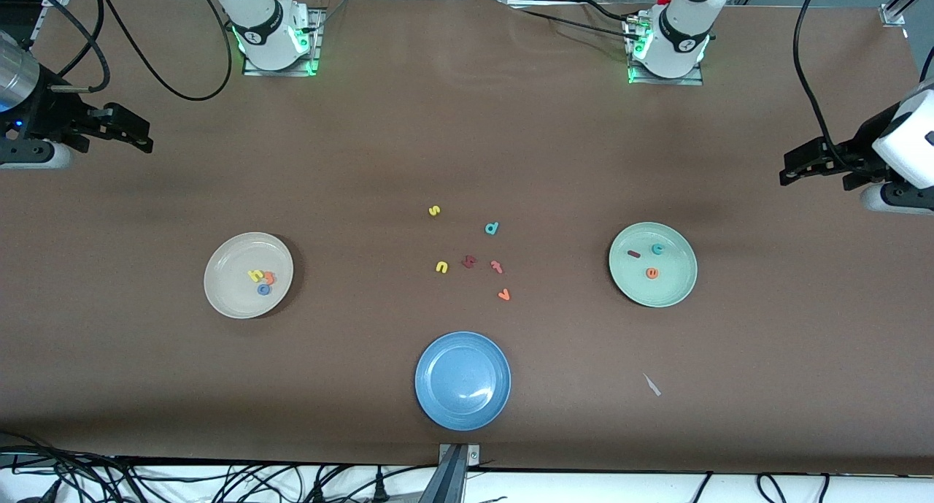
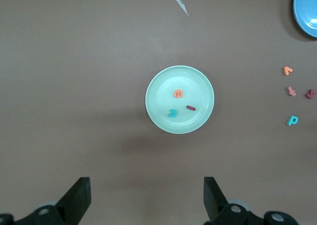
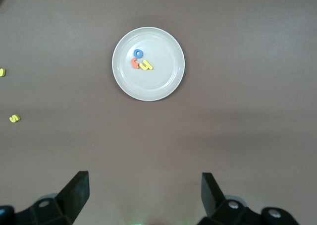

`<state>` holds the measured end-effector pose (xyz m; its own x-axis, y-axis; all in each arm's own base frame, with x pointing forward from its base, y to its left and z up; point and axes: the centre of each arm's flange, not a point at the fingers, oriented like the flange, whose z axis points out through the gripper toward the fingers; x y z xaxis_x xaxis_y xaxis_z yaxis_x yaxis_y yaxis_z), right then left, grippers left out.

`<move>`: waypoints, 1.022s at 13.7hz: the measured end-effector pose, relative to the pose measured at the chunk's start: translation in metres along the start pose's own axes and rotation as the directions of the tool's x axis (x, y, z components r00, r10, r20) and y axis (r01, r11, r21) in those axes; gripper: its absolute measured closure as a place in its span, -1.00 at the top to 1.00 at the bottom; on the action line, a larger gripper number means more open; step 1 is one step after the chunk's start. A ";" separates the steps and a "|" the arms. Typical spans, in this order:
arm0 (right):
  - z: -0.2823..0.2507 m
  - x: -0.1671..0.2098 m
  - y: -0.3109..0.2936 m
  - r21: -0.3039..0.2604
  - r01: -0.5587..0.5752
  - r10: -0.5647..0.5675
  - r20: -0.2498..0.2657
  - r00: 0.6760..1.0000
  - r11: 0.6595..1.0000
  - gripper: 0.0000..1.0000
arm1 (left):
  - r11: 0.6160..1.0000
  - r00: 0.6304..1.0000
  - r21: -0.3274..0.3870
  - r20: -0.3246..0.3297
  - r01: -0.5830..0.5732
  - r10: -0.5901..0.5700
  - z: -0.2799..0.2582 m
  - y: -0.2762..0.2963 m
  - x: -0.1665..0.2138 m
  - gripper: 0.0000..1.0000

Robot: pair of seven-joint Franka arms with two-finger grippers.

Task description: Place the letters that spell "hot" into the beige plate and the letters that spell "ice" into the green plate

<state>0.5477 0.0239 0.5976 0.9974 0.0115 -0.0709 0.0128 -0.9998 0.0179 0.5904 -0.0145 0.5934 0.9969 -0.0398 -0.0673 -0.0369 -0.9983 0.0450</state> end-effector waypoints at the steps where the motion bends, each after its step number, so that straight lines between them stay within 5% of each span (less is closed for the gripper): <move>1: 0.001 0.000 0.000 0.000 0.001 -0.001 0.001 1.000 1.000 1.00 | 1.000 1.000 0.001 -0.019 0.000 0.000 0.007 0.002 -0.001 1.00; 14: 0.006 0.004 -0.004 -0.001 0.006 -0.006 0.011 1.000 1.000 1.00 | 1.000 0.999 0.013 -0.035 -0.004 0.005 -0.010 0.012 -0.036 1.00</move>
<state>0.5510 0.0277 0.5913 0.9965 0.0171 -0.0820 0.0187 -0.9997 0.0181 0.5550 -0.0249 0.6064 0.9986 -0.0432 -0.0320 -0.0421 -0.9986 0.0328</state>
